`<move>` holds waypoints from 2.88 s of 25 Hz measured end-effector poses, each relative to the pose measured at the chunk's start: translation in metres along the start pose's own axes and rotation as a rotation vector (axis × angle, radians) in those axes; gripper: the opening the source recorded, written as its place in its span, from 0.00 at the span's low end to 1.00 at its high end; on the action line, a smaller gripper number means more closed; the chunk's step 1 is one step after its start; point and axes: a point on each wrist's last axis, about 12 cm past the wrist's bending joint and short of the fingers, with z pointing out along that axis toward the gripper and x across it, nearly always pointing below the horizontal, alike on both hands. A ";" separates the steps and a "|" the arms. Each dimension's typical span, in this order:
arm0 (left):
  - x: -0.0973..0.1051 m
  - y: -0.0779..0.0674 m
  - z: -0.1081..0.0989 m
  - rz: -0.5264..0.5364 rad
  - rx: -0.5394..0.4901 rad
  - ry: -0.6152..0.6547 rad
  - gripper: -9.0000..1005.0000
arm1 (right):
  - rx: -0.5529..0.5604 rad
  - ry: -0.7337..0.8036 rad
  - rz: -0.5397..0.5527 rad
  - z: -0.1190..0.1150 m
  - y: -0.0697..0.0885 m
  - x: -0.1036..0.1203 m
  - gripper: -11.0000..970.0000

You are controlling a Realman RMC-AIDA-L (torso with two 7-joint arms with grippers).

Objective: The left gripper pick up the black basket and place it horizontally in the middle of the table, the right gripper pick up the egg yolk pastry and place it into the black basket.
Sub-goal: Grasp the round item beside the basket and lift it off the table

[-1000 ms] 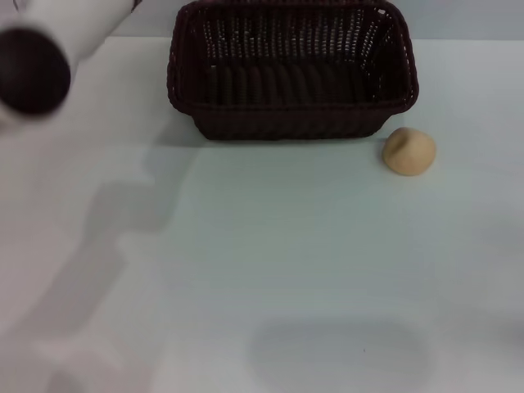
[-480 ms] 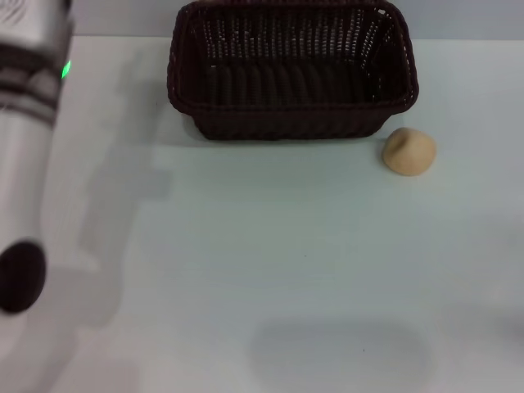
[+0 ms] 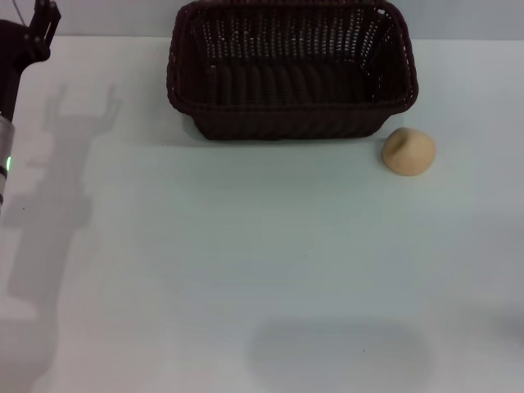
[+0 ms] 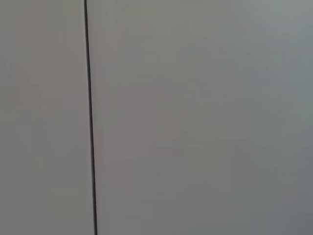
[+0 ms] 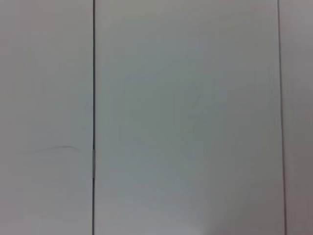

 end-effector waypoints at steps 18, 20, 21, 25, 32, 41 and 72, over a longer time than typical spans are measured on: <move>0.017 0.010 -0.016 0.054 0.009 0.095 0.81 | -0.200 0.012 0.009 -0.003 0.036 -0.001 0.76; 0.019 0.012 -0.017 0.058 0.005 0.104 0.81 | -0.231 0.035 0.017 -0.001 0.043 0.000 0.76; 0.020 0.013 -0.017 0.060 0.003 0.113 0.81 | -0.269 0.064 0.018 0.002 0.050 0.002 0.76; 0.020 0.013 -0.017 0.061 0.003 0.117 0.81 | -0.328 0.102 0.012 0.006 0.061 0.003 0.76; 0.021 0.016 -0.018 0.070 0.000 0.123 0.81 | -0.403 0.069 0.000 0.017 0.082 -0.015 0.75; 0.023 0.018 -0.020 0.072 -0.006 0.134 0.81 | -0.497 0.150 -0.048 0.054 0.103 -0.046 0.75; 0.027 0.018 -0.018 0.066 -0.011 0.171 0.81 | -0.769 0.688 -0.281 0.081 0.131 -0.104 0.75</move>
